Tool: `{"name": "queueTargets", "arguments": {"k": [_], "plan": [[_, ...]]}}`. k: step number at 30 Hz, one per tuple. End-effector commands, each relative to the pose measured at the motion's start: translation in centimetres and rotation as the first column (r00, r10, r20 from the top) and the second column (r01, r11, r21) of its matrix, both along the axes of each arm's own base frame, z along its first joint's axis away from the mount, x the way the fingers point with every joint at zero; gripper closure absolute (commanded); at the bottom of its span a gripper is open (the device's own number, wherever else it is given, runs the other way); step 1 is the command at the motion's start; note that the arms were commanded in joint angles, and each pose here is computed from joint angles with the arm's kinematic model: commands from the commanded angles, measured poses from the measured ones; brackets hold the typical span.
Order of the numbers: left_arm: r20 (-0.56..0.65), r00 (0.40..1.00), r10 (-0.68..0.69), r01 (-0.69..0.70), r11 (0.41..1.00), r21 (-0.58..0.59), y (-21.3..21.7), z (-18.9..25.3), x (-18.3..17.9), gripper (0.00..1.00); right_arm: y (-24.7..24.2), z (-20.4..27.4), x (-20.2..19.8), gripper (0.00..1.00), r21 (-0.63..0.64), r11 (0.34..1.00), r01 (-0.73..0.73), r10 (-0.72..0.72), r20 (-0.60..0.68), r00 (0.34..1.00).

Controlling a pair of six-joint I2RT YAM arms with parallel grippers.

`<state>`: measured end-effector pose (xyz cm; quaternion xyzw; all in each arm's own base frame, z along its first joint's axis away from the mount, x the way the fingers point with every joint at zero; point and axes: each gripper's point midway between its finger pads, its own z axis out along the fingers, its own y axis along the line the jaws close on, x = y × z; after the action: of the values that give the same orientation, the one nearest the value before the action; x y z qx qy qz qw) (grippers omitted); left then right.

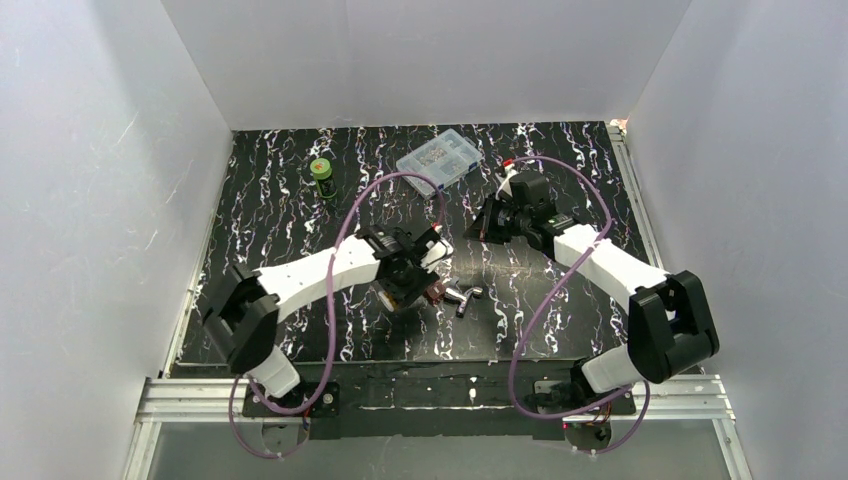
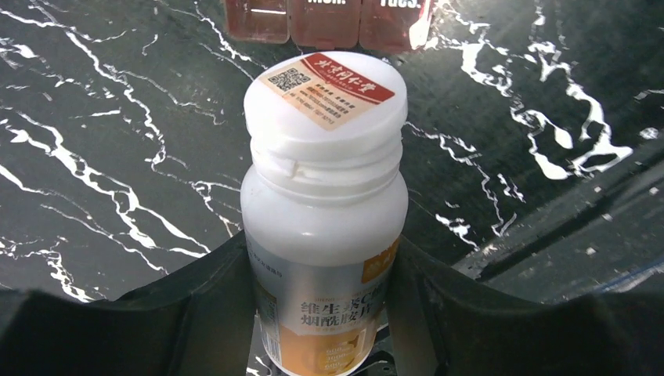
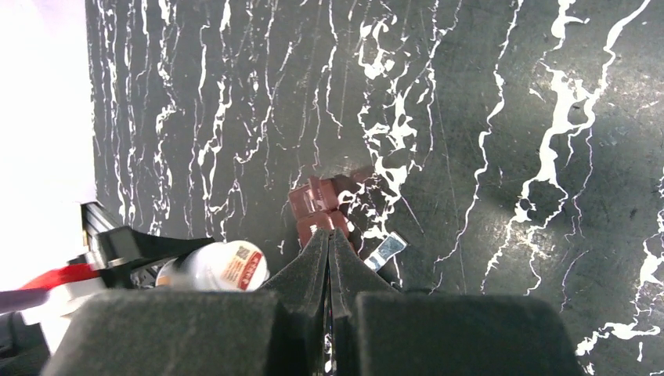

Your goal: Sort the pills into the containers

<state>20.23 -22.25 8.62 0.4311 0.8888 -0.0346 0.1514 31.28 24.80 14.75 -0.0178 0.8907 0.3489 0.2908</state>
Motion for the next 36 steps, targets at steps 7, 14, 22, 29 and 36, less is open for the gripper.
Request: {"name": "queueTargets", "arguments": {"k": [7,14,22,29,36], "plan": [[0.006,0.998,0.059,-0.060,0.990,0.125,-1.0,-1.6,3.0,1.00,-0.1,-1.3,0.9,0.95,0.046,0.999,0.019,-0.020,0.007,1.000],[-0.008,0.998,0.067,-0.065,0.982,0.178,-0.7,-2.0,4.4,1.00,-0.2,-1.4,0.9,0.95,0.046,0.999,0.016,-0.016,0.011,1.000],[-0.066,0.998,0.024,-0.002,0.948,0.317,1.4,-1.9,3.8,1.00,-0.1,-1.6,1.1,0.95,0.054,0.998,0.017,-0.018,0.014,1.000],[-0.090,0.996,0.012,0.021,0.934,0.356,1.8,-1.9,3.6,1.00,-0.1,-1.8,1.1,0.95,0.061,0.998,0.018,-0.018,0.014,1.000],[-0.107,0.994,-0.016,0.057,0.918,0.392,1.5,-1.2,4.2,1.00,-0.2,-1.8,1.2,0.95,0.063,0.998,0.019,-0.021,0.020,1.000]]}}
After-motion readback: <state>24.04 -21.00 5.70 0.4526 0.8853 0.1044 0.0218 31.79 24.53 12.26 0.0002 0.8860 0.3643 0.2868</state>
